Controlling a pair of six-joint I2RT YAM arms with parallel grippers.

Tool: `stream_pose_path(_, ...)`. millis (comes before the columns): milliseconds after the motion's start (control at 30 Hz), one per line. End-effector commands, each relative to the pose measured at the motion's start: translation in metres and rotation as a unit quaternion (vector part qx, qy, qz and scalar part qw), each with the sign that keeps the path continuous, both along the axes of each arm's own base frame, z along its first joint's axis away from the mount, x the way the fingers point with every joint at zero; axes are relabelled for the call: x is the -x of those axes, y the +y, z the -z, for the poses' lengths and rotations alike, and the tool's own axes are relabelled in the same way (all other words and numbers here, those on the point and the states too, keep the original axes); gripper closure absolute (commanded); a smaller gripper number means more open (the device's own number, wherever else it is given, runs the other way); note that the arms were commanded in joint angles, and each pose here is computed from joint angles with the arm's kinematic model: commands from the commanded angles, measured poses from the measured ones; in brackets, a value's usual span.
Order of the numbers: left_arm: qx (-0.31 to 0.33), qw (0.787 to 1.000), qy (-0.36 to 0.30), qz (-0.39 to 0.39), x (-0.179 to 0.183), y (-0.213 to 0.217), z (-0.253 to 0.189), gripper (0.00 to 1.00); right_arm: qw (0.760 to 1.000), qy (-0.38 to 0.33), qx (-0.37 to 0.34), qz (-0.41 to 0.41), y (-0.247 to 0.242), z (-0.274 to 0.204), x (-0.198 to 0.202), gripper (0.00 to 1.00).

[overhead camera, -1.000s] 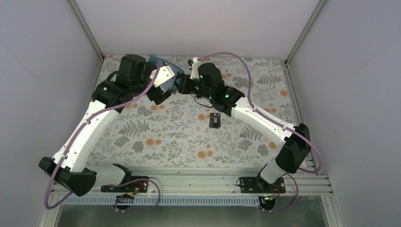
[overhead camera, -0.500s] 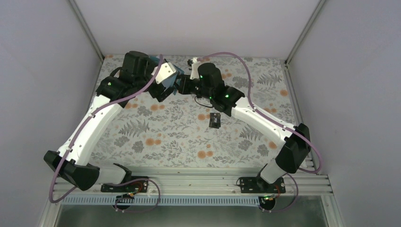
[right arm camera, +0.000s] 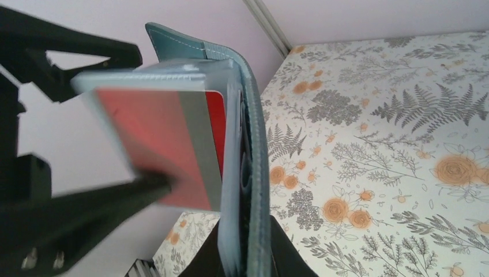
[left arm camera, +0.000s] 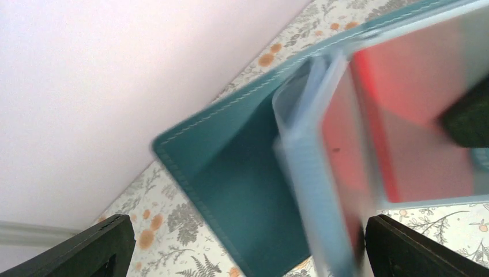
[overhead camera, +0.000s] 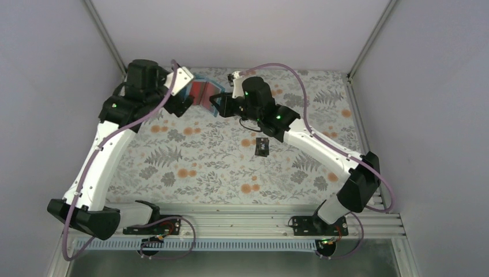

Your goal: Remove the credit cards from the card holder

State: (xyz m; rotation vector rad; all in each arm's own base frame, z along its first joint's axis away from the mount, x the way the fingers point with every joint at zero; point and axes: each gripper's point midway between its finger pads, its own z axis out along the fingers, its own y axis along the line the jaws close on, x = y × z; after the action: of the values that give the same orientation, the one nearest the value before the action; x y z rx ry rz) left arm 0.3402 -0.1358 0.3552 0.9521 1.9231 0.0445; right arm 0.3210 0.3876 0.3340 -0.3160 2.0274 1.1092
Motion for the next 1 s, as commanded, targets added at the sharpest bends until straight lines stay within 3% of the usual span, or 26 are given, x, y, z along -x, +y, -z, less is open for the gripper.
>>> stream_pose_path(0,0.051,0.998,0.01,0.03,0.009,0.004,-0.015,0.0,0.995,-0.078,-0.019,-0.057,-0.004,-0.048,0.023,0.96)
stream_pose_path(200,0.097,0.992,0.051,0.063,0.019,0.005,-0.004,0.0,0.982,-0.136,0.002,-0.134,-0.01,-0.057,0.051,0.96)
stream_pose_path(467,0.161,0.965,0.052,0.199,0.077,-0.023,-0.038,0.0,0.931,-0.237,0.037,-0.276,-0.022,-0.05,0.105,0.96)
stream_pose_path(633,0.192,0.939,0.071,0.277,0.112,-0.038,-0.047,0.0,0.92,-0.262,0.05,-0.287,-0.032,-0.051,0.114,0.96)
stream_pose_path(800,0.194,0.933,0.091,0.288,0.117,-0.039,-0.034,0.0,0.912,-0.287,0.04,-0.291,-0.041,-0.063,0.12,0.96)
stream_pose_path(900,0.209,0.919,0.098,0.319,0.127,-0.045,-0.033,0.12,0.91,-0.29,0.032,-0.295,-0.043,-0.067,0.121,0.96)
stream_pose_path(967,0.221,0.908,0.099,0.341,0.136,-0.048,-0.036,0.27,0.908,-0.288,0.028,-0.301,-0.043,-0.067,0.122,0.96)
